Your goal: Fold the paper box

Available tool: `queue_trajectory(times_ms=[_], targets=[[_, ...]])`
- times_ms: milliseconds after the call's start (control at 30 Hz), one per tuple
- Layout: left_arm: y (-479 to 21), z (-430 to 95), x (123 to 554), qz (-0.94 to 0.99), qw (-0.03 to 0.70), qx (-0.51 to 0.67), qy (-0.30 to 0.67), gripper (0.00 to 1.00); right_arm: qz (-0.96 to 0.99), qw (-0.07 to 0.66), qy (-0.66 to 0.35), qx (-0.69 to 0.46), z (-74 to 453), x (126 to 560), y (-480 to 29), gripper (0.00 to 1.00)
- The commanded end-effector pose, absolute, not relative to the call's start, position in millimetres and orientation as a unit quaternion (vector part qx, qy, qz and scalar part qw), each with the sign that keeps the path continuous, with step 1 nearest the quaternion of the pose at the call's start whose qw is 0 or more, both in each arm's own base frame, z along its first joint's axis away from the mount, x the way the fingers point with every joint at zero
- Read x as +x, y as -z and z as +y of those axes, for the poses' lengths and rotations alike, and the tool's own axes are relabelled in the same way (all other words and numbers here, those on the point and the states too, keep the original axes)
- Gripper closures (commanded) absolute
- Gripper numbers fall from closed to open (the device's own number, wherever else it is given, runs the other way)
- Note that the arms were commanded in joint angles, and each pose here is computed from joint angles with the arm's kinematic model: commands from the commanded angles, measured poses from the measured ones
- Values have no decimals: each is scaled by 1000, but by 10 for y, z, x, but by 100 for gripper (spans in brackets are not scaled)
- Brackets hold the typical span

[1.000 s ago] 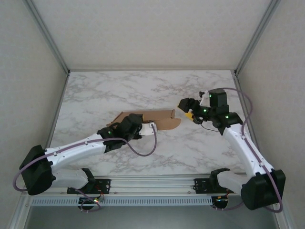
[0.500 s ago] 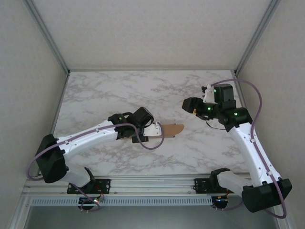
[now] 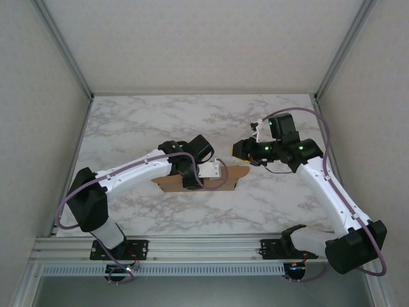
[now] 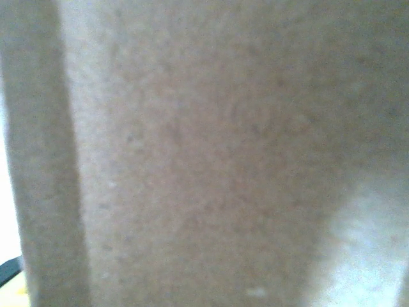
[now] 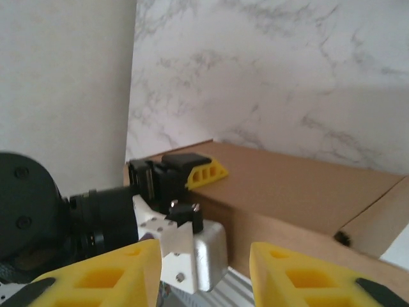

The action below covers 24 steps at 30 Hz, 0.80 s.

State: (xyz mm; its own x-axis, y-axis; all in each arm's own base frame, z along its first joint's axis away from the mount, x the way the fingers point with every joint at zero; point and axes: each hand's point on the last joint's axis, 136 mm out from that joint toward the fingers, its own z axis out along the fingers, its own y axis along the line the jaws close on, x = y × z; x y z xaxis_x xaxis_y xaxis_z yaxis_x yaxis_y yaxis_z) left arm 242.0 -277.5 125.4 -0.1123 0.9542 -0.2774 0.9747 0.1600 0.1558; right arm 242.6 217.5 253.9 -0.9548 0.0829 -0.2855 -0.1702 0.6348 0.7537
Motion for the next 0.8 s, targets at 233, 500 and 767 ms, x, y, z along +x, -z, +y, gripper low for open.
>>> queue_trajectory(times_ms=[233, 500, 767], targets=[[-1121, -2856, 2383, 756, 142, 636, 65, 44, 908, 98, -407, -5, 2262, 2386, -1961, 66], [-1408, -2907, 2545, 745, 234, 623, 58, 31, 923, 89, -373, -4, 2250, 2356, -1686, 67], [-1753, -2904, 2615, 738, 300, 595, 109, 23, 931, 89, -353, 5, 2264, 2504, -1624, 67]])
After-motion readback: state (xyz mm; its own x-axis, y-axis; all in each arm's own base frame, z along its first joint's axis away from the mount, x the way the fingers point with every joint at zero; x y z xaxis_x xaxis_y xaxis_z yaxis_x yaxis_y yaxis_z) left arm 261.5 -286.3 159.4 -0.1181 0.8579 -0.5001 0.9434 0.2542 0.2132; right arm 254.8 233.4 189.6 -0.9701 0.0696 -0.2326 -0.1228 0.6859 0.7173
